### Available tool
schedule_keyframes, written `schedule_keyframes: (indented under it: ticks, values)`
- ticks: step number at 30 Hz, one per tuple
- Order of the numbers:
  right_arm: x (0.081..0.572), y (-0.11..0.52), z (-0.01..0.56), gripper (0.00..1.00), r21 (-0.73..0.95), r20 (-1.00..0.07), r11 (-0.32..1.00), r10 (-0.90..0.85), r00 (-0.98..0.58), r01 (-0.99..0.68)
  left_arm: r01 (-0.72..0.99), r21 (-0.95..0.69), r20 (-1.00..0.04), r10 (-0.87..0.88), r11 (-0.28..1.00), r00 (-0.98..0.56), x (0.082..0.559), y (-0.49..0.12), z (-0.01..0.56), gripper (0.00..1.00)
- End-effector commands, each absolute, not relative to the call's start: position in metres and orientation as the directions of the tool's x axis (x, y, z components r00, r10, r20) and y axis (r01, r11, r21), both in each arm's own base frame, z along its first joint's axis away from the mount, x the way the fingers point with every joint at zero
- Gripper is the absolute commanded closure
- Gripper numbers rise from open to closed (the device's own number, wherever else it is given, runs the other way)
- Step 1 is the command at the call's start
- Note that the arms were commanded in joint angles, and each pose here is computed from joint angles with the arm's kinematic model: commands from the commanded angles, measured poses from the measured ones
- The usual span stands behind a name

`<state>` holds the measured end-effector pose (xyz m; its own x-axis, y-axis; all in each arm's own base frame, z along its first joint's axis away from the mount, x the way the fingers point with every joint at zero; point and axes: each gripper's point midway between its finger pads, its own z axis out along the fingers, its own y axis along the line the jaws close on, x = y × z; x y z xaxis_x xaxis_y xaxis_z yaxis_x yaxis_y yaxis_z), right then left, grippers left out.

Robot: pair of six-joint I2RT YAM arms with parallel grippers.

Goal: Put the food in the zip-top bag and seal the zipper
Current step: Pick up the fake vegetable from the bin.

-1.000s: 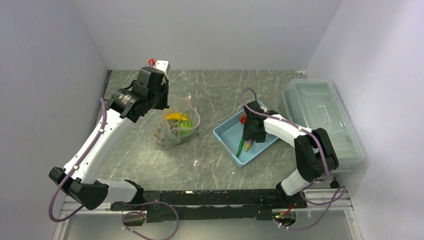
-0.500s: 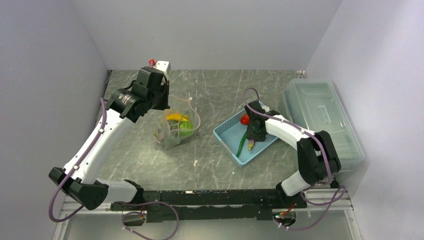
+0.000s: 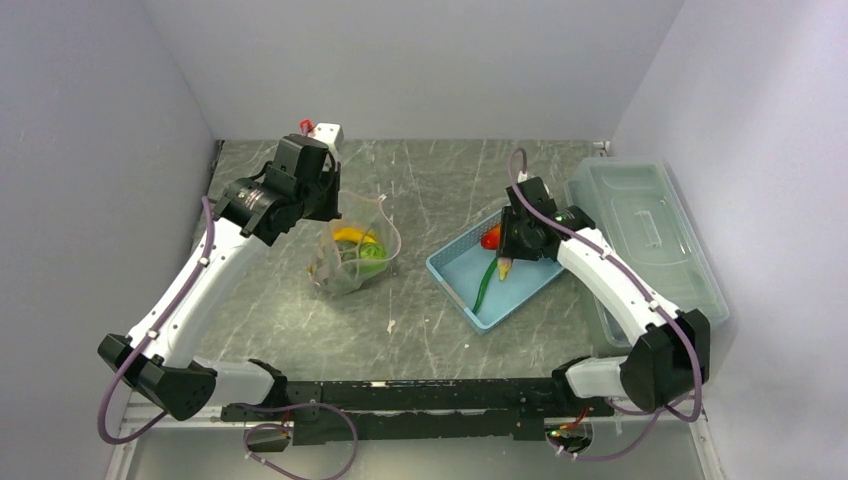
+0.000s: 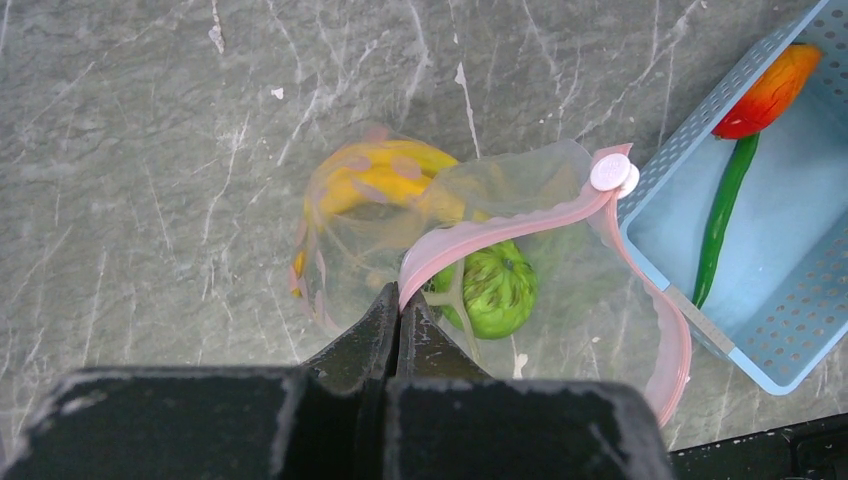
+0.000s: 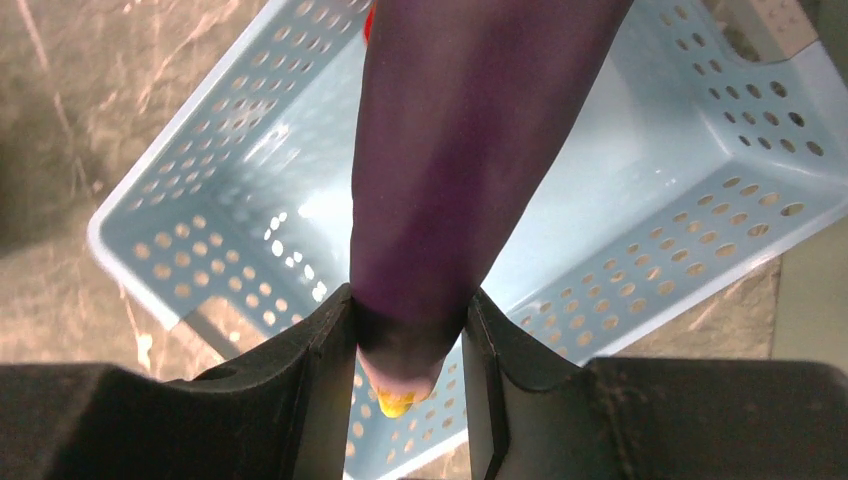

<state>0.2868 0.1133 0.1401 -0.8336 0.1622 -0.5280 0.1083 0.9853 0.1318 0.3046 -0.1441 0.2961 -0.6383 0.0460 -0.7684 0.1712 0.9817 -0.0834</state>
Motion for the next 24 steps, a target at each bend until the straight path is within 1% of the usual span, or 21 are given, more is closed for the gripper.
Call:
schedule_keyframes:
  ticks: [1,6,9,13,24]
  values:
    - [0.263,0.127,0.164,1.00,0.170,-0.492,0.985,0.049,-0.869,-0.041,0.181,-0.131,-0.805,0.002,0.975,-0.593,0.305,-0.147,0.313,1.00]
    - [0.235,0.148,0.170,1.00,0.193,-0.450,0.968,-0.060,-0.891,-0.162,0.190,-0.137,-0.807,0.002,0.972,-0.591,0.304,-0.149,0.313,1.00]
    - [0.215,0.156,0.166,1.00,0.150,-0.411,0.970,-0.117,-0.904,-0.194,0.196,-0.142,-0.808,0.001,0.970,-0.589,0.304,-0.149,0.313,1.00]
    - [0.190,0.158,0.159,1.00,0.121,-0.354,0.973,-0.143,-0.924,-0.197,0.202,-0.141,-0.811,0.004,0.969,-0.585,0.301,-0.148,0.315,1.00]
    - [0.143,0.157,0.144,0.98,0.215,-0.233,0.961,-0.121,-0.965,-0.173,0.216,-0.155,-0.814,-0.001,0.964,-0.581,0.295,-0.149,0.312,1.00]
